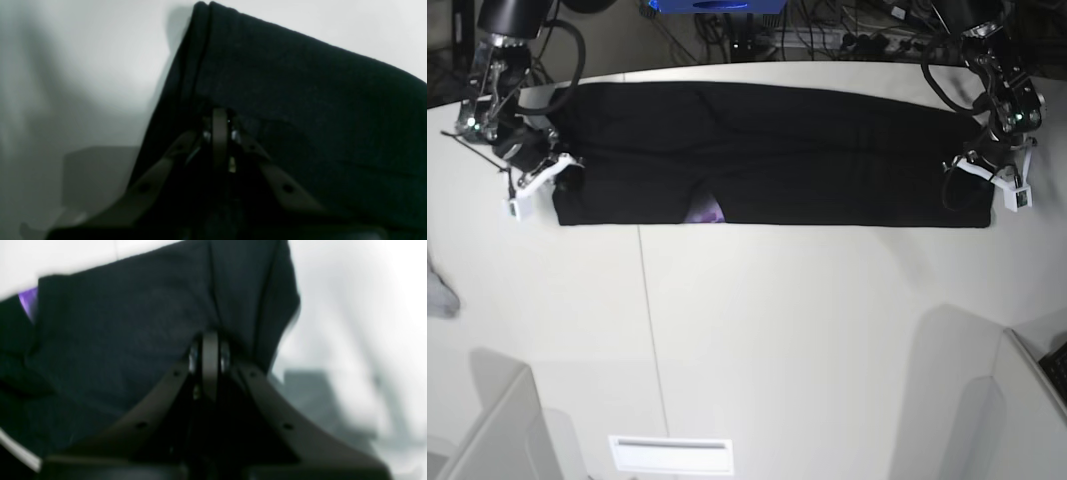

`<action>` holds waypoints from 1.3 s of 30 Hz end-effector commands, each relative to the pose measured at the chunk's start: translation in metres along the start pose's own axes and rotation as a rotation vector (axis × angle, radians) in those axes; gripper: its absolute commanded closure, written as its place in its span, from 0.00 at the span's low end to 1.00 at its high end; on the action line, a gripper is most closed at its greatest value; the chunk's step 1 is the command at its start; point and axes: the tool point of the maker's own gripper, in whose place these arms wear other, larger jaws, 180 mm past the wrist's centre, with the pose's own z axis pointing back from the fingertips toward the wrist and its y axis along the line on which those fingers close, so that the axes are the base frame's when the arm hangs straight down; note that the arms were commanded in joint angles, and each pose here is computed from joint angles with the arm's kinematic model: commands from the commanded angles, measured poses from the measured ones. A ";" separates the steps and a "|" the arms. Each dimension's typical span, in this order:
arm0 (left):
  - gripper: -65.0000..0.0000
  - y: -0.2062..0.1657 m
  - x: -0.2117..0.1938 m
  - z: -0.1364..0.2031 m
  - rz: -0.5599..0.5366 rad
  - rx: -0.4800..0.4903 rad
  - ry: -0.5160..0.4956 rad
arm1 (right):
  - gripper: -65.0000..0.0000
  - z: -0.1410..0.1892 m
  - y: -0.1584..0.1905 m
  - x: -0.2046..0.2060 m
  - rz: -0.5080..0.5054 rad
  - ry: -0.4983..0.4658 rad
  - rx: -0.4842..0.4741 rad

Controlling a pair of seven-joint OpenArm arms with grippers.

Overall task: Fold the T-shirt properly
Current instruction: 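Release and regrasp the folded shirt's ends with both grippers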

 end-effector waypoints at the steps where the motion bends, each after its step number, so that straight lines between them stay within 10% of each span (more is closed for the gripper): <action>1: 1.00 0.002 0.007 -0.001 -0.005 0.004 -0.005 | 1.00 0.002 -0.009 0.011 0.014 -0.012 -0.031; 10: 1.00 -0.010 0.048 -0.002 0.002 -0.015 -0.091 | 1.00 -0.003 -0.010 0.056 0.025 -0.078 -0.024; 22: 1.00 0.006 0.075 0.087 0.046 -0.095 -0.317 | 1.00 0.044 0.046 0.063 0.220 -0.172 0.011; 24: 0.84 0.015 0.074 0.091 0.043 -0.086 -0.316 | 1.00 0.046 0.050 0.056 0.224 -0.166 0.014; 29: 0.00 0.033 0.053 0.073 0.062 -0.087 -0.242 | 1.00 0.034 0.071 0.034 0.251 -0.111 0.070; 39: 0.00 0.029 0.033 0.024 0.173 -0.169 -0.159 | 1.00 0.023 0.096 0.011 0.280 -0.052 0.134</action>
